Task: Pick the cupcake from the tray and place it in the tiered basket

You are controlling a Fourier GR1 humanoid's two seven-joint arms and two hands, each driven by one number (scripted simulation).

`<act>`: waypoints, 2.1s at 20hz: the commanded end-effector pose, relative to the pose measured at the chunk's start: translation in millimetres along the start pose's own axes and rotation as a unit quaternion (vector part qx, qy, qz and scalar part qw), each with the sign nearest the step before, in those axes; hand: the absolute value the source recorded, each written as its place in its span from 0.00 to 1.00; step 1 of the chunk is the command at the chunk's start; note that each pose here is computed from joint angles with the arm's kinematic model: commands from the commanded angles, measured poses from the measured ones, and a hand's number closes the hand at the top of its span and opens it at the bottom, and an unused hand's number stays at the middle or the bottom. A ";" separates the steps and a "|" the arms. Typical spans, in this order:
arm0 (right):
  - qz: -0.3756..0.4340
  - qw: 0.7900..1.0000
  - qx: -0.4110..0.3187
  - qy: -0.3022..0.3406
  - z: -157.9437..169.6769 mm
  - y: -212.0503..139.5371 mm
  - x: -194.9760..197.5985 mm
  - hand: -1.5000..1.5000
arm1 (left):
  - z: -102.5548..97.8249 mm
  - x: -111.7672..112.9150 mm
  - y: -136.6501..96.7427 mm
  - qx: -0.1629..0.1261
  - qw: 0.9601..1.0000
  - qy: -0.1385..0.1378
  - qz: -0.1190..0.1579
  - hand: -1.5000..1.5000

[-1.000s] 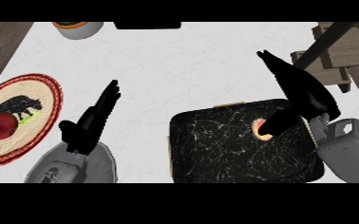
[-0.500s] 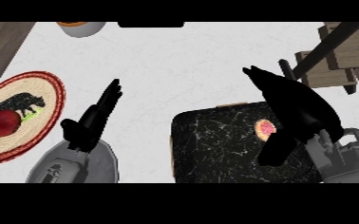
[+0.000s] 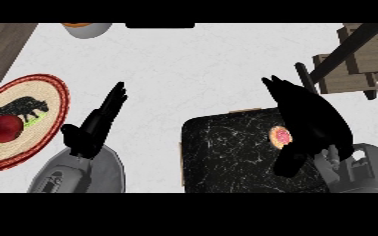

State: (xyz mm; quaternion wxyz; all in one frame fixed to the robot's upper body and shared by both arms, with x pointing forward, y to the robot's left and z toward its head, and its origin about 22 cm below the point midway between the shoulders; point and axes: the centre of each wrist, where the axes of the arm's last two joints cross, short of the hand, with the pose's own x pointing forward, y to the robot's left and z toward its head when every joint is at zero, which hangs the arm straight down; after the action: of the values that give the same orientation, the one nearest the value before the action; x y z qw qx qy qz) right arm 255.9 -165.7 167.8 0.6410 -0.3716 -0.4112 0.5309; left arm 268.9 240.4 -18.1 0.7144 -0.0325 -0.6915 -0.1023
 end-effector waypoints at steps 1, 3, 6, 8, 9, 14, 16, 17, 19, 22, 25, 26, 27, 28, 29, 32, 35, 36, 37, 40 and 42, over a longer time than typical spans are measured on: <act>0.034 0.993 0.024 0.112 -9.3 17.4 7.6 0.00 | 10.0 -16.2 1.8 -0.001 1.000 0.001 0.004 0.50; 0.020 0.993 0.034 0.113 -17.0 24.6 -10.1 0.00 | 2.8 2.7 8.0 0.001 1.000 -0.002 -0.002 0.50; 0.004 0.993 0.044 0.106 -12.9 43.4 -1.4 0.00 | 4.8 -6.2 4.5 0.003 1.000 0.001 0.004 0.50; -0.002 0.994 0.037 0.100 -25.0 54.8 8.4 0.00 | -14.2 4.2 -10.4 -0.002 1.000 -0.003 -0.002 0.50; -0.005 0.994 0.034 0.106 -24.4 58.1 -5.9 0.00 | -0.6 1.5 -13.7 0.003 1.000 0.002 -0.005 0.50; -0.007 0.990 0.027 0.140 -25.5 58.8 -37.9 0.00 | 4.3 0.6 5.8 0.001 1.000 0.005 0.005 0.50; -0.005 0.990 0.038 0.135 -33.2 64.1 -48.0 0.00 | -9.1 3.0 -20.9 -0.008 1.000 0.009 0.002 0.50; -0.004 0.988 0.040 0.152 -39.9 75.1 -37.1 0.00 | 2.9 6.8 -5.4 0.001 1.000 -0.004 -0.004 0.50; 0.003 0.989 0.045 0.141 -34.2 65.5 -48.8 0.00 | -2.9 -3.9 -11.6 0.006 1.000 -0.004 0.008 0.50; -0.010 0.988 0.051 0.147 -27.8 83.5 -48.9 0.00 | 15.6 6.2 -7.1 -0.003 1.000 0.000 -0.004 0.50; -0.008 0.990 0.045 0.136 -38.0 74.7 -31.8 0.00 | 1.0 -2.0 -13.7 -0.004 1.000 0.000 0.002 0.50; -0.007 0.988 0.055 0.141 -37.6 95.7 -43.4 0.00 | 16.1 -1.8 -16.5 -0.001 1.000 0.000 0.003 0.50; -0.014 0.989 0.057 0.135 -45.4 90.2 -44.6 0.00 | 6.6 5.7 7.6 -0.002 1.000 0.002 -0.005 0.50; -0.008 0.990 0.052 0.131 -36.2 96.3 -55.7 0.00 | 4.8 -11.7 -3.1 -0.002 1.000 0.008 0.005 0.50; -0.018 0.989 0.064 0.134 -42.5 92.0 -38.2 0.00 | -10.9 16.2 13.2 0.002 1.000 -0.008 0.001 0.50; -0.012 0.989 0.059 0.134 -53.1 100.3 -69.7 0.00 | -2.3 6.1 13.8 -0.005 1.000 0.004 0.008 0.50; -0.068 0.993 0.037 0.089 -66.8 97.9 -47.4 1.00 | 5.6 -4.7 -14.9 0.007 1.000 0.003 0.005 0.50; -0.067 0.996 0.003 0.063 -64.9 95.5 -46.5 1.00 | 4.0 -9.0 0.5 0.002 1.000 0.001 -0.002 0.50; -0.053 0.997 -0.005 0.055 -48.4 115.9 -49.7 1.00 | 2.2 -12.8 -3.5 -0.001 1.000 0.004 0.002 0.50; -0.056 0.997 -0.008 0.053 -64.2 107.9 -32.8 1.00 | -0.8 0.5 -8.2 -0.006 1.000 -0.001 -0.002 0.50; -0.052 0.998 -0.014 0.045 -70.4 89.2 -39.1 1.00 | 0.6 -7.5 4.6 -0.002 1.000 0.010 -0.004 0.50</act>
State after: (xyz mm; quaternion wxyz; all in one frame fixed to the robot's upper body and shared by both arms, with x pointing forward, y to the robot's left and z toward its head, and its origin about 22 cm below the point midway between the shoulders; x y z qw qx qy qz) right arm 272.8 -197.0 44.9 0.6909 -0.3835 -0.3888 0.4736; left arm 269.6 238.4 -22.7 0.7164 -0.0320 -0.6895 -0.1017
